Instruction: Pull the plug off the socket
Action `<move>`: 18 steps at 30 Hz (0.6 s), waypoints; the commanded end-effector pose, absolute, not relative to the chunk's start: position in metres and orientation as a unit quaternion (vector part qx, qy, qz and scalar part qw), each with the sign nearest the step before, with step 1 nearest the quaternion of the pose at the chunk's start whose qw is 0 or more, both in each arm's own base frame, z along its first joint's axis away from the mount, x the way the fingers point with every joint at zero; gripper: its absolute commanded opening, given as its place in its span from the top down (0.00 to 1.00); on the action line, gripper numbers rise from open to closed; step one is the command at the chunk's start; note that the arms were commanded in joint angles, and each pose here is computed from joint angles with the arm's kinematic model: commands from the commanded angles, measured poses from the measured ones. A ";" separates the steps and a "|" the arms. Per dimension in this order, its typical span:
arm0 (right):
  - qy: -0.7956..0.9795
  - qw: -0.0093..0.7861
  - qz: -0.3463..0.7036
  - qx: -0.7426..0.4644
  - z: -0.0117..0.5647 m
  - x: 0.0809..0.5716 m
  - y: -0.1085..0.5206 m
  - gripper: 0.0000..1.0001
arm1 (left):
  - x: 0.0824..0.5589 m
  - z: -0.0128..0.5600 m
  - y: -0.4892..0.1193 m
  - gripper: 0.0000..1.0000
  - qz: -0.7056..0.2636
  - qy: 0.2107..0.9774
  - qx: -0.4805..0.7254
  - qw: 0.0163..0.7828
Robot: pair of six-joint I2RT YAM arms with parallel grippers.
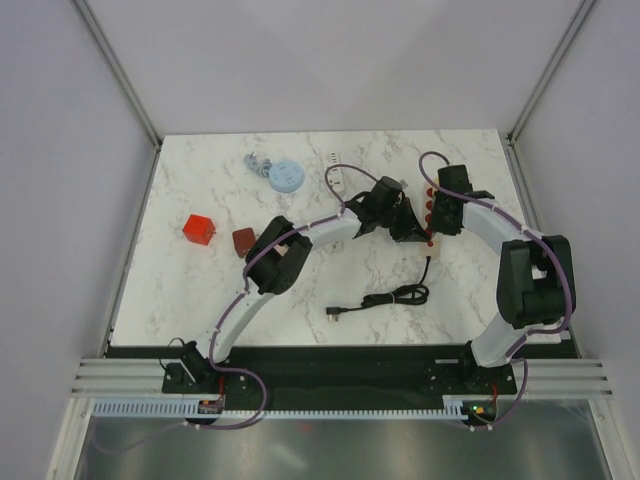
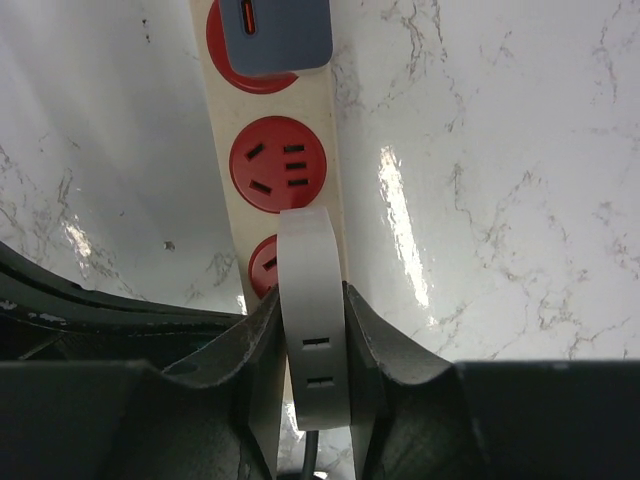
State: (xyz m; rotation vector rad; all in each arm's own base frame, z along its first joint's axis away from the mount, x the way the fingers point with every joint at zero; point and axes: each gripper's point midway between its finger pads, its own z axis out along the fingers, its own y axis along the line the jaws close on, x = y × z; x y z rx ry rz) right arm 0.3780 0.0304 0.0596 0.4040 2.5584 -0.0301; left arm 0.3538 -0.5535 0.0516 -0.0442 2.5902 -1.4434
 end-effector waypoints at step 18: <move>0.925 0.361 -0.061 0.107 0.110 0.406 0.046 1.00 | 0.353 -0.003 -0.535 0.98 -0.382 0.917 -0.103 0.052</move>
